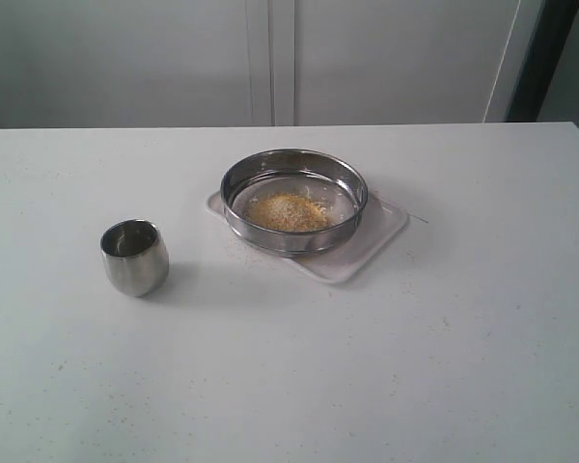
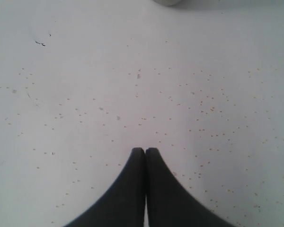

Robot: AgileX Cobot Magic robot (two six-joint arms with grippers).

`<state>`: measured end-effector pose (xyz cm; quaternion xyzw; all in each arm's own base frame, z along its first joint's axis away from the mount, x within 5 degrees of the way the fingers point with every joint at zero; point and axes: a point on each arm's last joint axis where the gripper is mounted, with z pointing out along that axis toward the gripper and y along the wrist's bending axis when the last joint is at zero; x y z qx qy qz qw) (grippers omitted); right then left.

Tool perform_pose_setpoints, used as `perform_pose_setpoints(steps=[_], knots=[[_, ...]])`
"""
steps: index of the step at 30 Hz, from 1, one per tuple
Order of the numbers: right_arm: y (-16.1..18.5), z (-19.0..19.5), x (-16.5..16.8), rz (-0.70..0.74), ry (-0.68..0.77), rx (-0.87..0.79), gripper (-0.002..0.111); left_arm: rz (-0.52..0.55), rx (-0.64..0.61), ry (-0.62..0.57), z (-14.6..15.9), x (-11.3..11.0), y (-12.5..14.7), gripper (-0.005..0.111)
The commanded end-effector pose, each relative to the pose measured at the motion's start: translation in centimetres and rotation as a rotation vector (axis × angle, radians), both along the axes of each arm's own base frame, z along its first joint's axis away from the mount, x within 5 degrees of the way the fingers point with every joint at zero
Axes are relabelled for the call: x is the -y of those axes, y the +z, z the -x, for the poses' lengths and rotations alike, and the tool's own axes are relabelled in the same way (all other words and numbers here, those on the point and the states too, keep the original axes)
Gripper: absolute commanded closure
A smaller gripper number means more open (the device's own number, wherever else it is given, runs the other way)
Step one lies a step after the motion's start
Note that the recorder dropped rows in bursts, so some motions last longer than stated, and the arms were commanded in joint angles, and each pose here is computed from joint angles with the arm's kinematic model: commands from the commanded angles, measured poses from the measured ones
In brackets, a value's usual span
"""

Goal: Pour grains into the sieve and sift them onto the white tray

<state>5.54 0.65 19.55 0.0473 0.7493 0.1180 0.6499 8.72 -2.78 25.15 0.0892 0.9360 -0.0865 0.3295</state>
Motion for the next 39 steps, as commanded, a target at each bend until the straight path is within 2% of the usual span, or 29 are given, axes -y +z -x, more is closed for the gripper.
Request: perform_pose_setpoints(steps=[1,10,19,23,28,32,39], knots=[[1.4,-0.1,0.0,-0.011,0.002,0.176,0.108,0.004,-0.015,-0.001,0.2,0.0,-0.2,0.107],[3.5,0.3,0.0,-0.038,0.002,0.404,0.108,0.004,-0.015,-0.001,0.2,0.0,-0.2,0.107],[3.9,0.4,0.0,-0.044,0.002,0.457,0.108,0.004,-0.015,-0.001,0.2,0.0,-0.2,0.107],[4.0,0.5,0.0,-0.001,-0.002,0.474,0.108,0.004,-0.015,-0.001,0.2,0.0,-0.2,0.107],[3.4,0.2,0.0,0.008,-0.001,0.398,0.108,0.004,-0.015,-0.001,0.2,0.0,-0.2,0.107],[4.2,0.4,0.0,0.013,0.000,0.353,0.108,0.004,-0.015,-0.001,0.2,0.0,-0.2,0.107],[6.4,-1.2,-0.1,0.094,0.009,0.121,0.108,0.004,-0.015,-0.001,0.2,0.0,-0.2,0.107]])
